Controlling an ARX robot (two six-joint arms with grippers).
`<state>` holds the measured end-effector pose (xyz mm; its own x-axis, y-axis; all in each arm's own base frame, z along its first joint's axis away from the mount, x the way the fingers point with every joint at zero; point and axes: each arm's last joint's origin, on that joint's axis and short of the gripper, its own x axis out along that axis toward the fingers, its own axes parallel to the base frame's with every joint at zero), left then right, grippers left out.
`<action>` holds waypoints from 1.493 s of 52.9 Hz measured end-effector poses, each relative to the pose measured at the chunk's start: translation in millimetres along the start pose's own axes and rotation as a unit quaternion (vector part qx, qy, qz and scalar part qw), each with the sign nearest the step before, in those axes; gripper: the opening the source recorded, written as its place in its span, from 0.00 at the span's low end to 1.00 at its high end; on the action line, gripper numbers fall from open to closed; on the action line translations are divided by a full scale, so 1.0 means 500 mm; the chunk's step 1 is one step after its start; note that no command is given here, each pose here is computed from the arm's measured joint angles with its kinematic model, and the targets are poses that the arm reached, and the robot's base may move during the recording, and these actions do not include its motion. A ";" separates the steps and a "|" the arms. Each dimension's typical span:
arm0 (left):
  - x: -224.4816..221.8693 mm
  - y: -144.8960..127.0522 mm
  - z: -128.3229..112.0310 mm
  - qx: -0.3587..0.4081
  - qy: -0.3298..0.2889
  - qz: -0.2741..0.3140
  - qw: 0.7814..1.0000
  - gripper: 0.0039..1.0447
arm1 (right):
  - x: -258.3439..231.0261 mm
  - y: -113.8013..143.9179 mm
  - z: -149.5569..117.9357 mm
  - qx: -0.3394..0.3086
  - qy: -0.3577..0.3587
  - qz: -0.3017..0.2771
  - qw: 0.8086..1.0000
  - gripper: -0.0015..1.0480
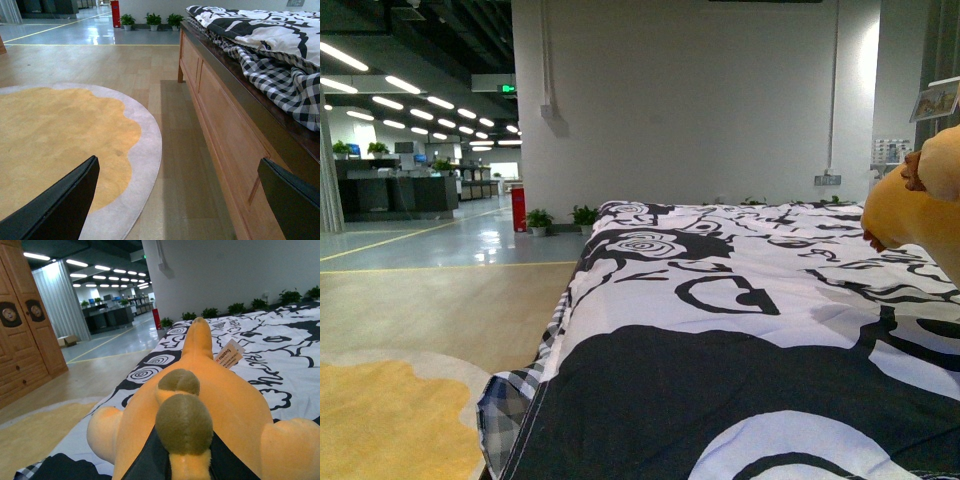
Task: Put away toys
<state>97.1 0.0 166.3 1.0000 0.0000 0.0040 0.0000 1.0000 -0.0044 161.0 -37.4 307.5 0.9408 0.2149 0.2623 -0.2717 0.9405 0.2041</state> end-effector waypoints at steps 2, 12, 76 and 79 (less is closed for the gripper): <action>0.000 0.000 0.000 0.000 0.000 0.000 1.000 0.94 | 0.000 0.000 0.000 -0.001 0.000 0.000 1.000 0.06; 0.000 0.000 0.000 0.000 0.000 0.000 1.000 0.94 | -0.001 0.001 0.001 -0.004 -0.001 0.000 1.000 0.06; 0.000 0.000 0.000 0.000 0.000 0.000 1.000 0.94 | -0.136 0.048 -0.221 -0.118 0.105 -0.121 0.980 0.06; 0.000 0.000 0.000 0.000 0.000 0.000 1.000 0.94 | -0.139 0.048 -0.224 -0.118 0.104 -0.121 0.980 0.06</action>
<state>97.1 0.0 166.3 1.0000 0.0000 0.0040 0.0000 1.0000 -0.0044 111.8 -0.2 188.6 0.9996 0.0034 0.0292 -0.0036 1.0000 0.0061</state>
